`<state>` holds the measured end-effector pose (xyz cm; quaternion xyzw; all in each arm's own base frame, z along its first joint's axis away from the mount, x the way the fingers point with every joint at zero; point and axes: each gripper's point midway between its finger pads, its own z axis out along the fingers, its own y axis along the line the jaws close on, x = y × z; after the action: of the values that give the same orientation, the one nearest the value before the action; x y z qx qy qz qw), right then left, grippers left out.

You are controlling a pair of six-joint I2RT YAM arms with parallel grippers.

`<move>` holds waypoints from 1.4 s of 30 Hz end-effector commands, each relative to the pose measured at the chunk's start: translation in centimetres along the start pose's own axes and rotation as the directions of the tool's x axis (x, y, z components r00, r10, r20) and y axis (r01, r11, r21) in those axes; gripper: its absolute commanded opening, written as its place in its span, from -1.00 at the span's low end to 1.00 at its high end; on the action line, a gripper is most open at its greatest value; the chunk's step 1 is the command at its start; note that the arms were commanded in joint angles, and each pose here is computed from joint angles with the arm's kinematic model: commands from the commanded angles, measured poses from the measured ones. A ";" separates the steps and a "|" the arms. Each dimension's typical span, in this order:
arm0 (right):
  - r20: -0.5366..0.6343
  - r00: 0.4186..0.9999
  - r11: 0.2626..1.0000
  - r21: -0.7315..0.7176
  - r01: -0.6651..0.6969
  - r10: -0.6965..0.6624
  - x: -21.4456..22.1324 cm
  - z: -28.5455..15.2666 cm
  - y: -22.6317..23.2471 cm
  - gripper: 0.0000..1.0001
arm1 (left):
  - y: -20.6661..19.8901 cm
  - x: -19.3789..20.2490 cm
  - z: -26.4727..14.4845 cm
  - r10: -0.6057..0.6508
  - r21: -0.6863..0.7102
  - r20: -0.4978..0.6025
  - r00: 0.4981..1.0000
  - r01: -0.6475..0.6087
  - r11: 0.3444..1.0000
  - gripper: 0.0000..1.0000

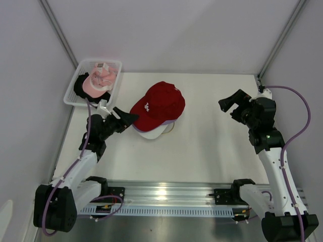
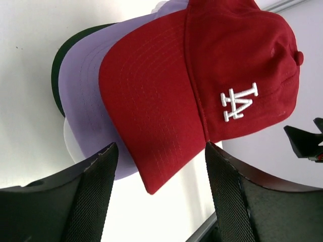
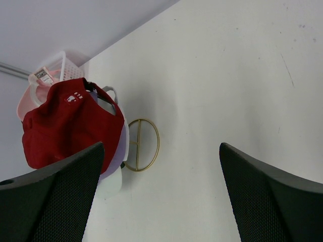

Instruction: Stack the hats

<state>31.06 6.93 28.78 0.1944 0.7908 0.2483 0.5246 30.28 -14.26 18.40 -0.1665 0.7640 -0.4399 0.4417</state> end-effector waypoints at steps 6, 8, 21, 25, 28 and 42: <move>0.021 1.000 1.000 -0.006 -0.004 0.005 -0.5 -0.1 0.2 0.99 | -1.2 -1.5 1.6 -0.065 0.088 0.050 0.997 0.061 0.994 -0.19; 0.019 1.000 1.000 -0.006 -0.005 0.005 -0.5 0.0 0.2 0.99 | -1.0 -1.3 2.1 -0.083 0.079 0.042 0.996 0.079 0.994 -0.46; 0.013 1.000 1.000 -0.003 -0.014 0.014 -0.1 0.2 -0.1 0.99 | 4.7 1.2 2.2 -0.248 -0.264 0.007 0.969 0.241 0.934 -0.99; 0.014 1.000 1.000 0.002 -0.015 0.015 -0.1 0.1 -0.1 0.99 | 6.3 2.4 2.5 -0.310 -0.349 -0.025 0.950 0.282 0.894 -0.99; 0.021 1.000 1.000 0.012 -0.006 0.005 -0.2 -0.2 -0.3 0.99 | 7.1 2.9 2.3 -0.319 -0.382 -0.026 0.948 0.285 0.879 -0.99; 0.014 1.000 1.000 -0.010 0.006 -0.006 -0.2 0.0 0.1 0.99 | -0.2 -4.4 -1.3 -0.041 -0.250 0.026 0.999 0.046 0.967 0.99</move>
<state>31.01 6.87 27.93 0.1994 0.7956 0.2455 0.5168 30.46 -12.65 14.34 -0.2877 0.8204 -0.3590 0.3395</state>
